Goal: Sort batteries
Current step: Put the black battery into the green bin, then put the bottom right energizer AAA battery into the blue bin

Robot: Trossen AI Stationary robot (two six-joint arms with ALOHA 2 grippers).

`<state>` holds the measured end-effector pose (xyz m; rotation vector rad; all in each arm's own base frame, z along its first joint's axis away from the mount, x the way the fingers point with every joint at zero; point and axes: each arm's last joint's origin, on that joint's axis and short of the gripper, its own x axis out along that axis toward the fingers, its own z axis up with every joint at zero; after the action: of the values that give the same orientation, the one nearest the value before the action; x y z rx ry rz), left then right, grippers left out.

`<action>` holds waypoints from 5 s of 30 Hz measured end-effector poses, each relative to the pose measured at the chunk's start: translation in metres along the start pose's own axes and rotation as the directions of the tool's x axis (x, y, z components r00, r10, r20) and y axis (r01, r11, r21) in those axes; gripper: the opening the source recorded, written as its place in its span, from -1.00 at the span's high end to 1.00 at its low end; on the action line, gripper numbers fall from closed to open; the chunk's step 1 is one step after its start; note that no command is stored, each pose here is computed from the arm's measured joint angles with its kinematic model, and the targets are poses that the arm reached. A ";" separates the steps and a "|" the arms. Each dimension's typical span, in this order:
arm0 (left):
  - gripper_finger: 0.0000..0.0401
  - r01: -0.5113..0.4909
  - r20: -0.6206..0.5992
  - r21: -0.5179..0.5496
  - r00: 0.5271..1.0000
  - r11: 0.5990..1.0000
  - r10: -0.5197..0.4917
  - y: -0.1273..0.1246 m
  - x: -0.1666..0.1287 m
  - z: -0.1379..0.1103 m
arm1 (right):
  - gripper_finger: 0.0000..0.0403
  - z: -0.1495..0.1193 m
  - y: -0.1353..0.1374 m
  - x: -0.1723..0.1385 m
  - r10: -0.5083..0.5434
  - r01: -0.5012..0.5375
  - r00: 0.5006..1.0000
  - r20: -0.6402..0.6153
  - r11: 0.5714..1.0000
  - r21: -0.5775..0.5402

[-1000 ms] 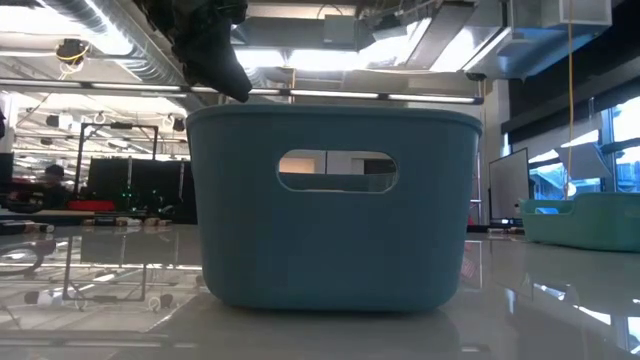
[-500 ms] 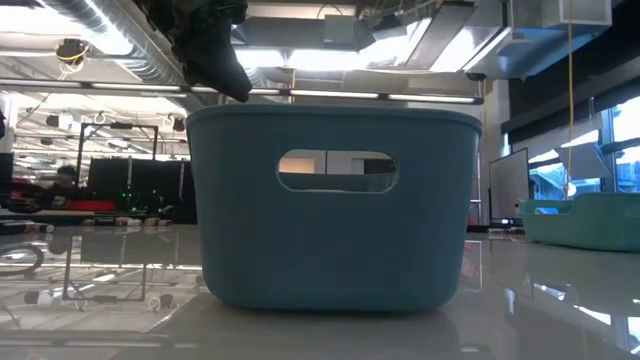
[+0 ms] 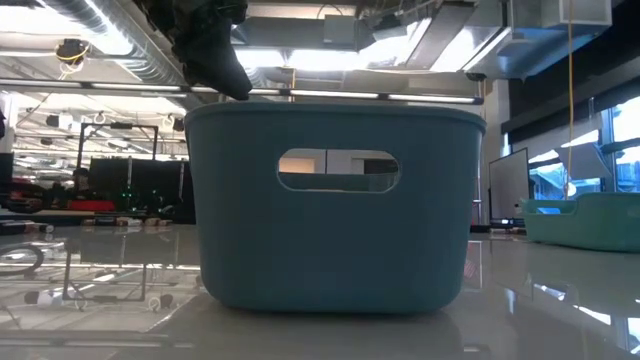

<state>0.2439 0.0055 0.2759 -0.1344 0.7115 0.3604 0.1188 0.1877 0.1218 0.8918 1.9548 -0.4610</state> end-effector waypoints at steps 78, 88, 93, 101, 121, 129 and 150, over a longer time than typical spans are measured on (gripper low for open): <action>0.20 -0.050 -0.001 -0.070 0.999 0.996 0.050 0.015 0.004 0.003 | 0.75 0.092 -0.105 -0.160 -0.118 -0.156 0.719 0.685 0.933 0.324; 0.20 -0.064 -0.016 -0.184 0.998 0.981 0.062 0.036 0.008 0.007 | 0.49 0.099 -0.112 -0.163 -0.114 -0.104 0.738 0.665 0.955 0.279; 0.20 -0.063 -0.017 -0.170 0.998 0.983 0.061 0.036 0.008 0.007 | 0.45 0.099 -0.113 -0.164 -0.119 -0.088 0.737 0.665 0.959 0.269; 0.20 -0.058 -0.016 -0.149 0.998 0.987 0.056 0.036 0.007 0.007 | 0.44 0.097 -0.110 -0.171 -0.095 -0.082 0.727 0.680 0.971 0.224; 0.20 0.038 0.250 -0.112 0.968 0.993 -0.009 0.027 -0.064 0.007 | 0.44 0.073 -0.054 -0.223 0.370 -0.247 0.512 0.776 0.928 -0.279; 0.20 0.066 0.352 -0.168 0.936 0.984 -0.003 0.031 -0.056 -0.026 | 0.44 0.047 -0.023 -0.203 0.485 -0.247 0.575 0.658 0.871 -0.425; 0.20 0.089 0.386 -0.148 0.922 0.985 -0.026 0.035 -0.050 -0.034 | 0.44 0.004 0.016 -0.081 -0.046 0.093 0.970 0.240 0.978 -0.188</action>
<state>0.1751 0.0155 0.2832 -0.2322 0.2882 0.3747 0.1587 0.1634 0.1895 0.6136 1.7826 -0.3857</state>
